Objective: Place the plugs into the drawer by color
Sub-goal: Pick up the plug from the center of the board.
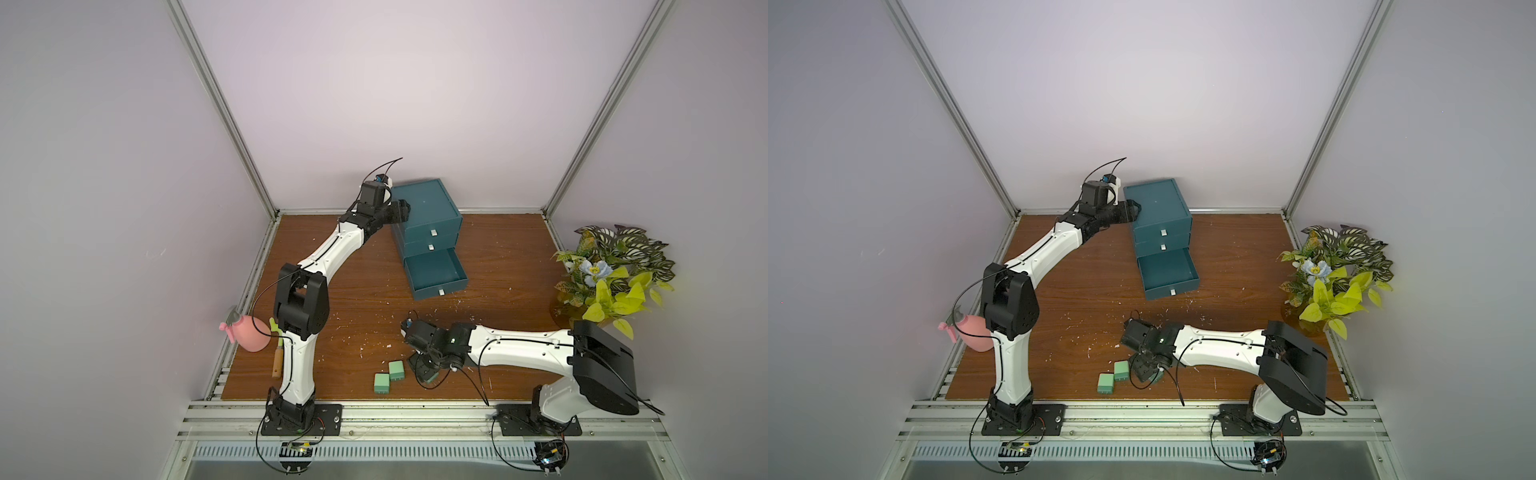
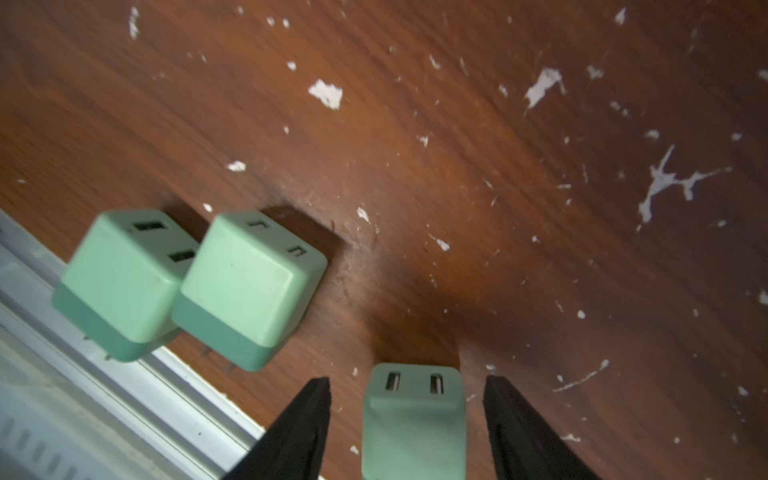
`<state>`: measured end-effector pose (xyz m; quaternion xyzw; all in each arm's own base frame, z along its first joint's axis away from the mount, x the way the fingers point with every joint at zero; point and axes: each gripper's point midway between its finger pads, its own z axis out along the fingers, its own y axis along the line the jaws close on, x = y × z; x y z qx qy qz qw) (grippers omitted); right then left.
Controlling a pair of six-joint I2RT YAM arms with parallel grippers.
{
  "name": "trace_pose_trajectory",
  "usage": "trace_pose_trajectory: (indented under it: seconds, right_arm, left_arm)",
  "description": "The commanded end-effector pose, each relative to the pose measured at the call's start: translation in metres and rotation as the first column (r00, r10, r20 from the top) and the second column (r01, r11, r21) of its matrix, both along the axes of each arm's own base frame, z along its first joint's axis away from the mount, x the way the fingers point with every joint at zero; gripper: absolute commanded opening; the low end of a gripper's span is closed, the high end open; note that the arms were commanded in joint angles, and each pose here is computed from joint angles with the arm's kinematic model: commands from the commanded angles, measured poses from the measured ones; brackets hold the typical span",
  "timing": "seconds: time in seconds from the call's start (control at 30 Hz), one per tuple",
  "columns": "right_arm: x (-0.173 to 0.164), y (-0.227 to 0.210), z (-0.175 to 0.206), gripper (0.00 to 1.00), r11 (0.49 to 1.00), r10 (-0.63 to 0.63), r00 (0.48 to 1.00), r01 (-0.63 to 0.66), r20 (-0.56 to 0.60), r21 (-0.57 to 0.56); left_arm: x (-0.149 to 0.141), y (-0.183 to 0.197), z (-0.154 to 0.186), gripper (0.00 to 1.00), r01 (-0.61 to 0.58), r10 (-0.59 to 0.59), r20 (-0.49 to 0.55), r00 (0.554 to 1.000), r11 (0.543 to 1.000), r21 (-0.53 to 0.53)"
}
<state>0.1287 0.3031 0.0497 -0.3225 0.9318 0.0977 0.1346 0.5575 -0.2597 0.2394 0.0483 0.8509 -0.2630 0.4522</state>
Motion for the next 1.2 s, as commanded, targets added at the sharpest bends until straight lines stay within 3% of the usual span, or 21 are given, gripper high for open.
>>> trace_pose_trajectory:
  seconds: [0.0, 0.6, 0.83, 1.0, 1.17]
  right_arm:
    - [-0.003, -0.006, 0.005, 0.66, 0.999, -0.026, 1.000, 0.026, -0.004, -0.025]
    - [-0.008, -0.014, -0.018, 0.59, 0.996, -0.052, 0.998, 0.050, -0.028, -0.068]
    - [-0.001, -0.011, -0.010, 0.49, 0.997, -0.080, 0.997, 0.080, 0.009, -0.017]
    - [0.035, -0.014, 0.014, 0.43, 0.987, -0.158, 0.981, 0.155, 0.113, 0.034]
    - [0.112, -0.022, 0.053, 0.36, 0.956, -0.291, 0.919, 0.268, 0.267, 0.119]
  left_arm:
    - [-0.020, -0.006, -0.030, 0.74, 0.033, -0.027, -0.094, 0.995, 0.997, 0.063]
    - [-0.020, -0.006, -0.030, 0.74, 0.032, -0.025, -0.092, 0.995, 0.997, 0.066]
    - [-0.020, -0.007, -0.030, 0.74, 0.035, -0.029, -0.091, 0.995, 0.997, 0.066]
    - [-0.020, -0.006, -0.030, 0.74, 0.030, -0.024, -0.091, 0.996, 0.997, 0.067]
    - [-0.019, -0.007, -0.030, 0.74, 0.032, -0.027, -0.090, 0.996, 0.997, 0.063]
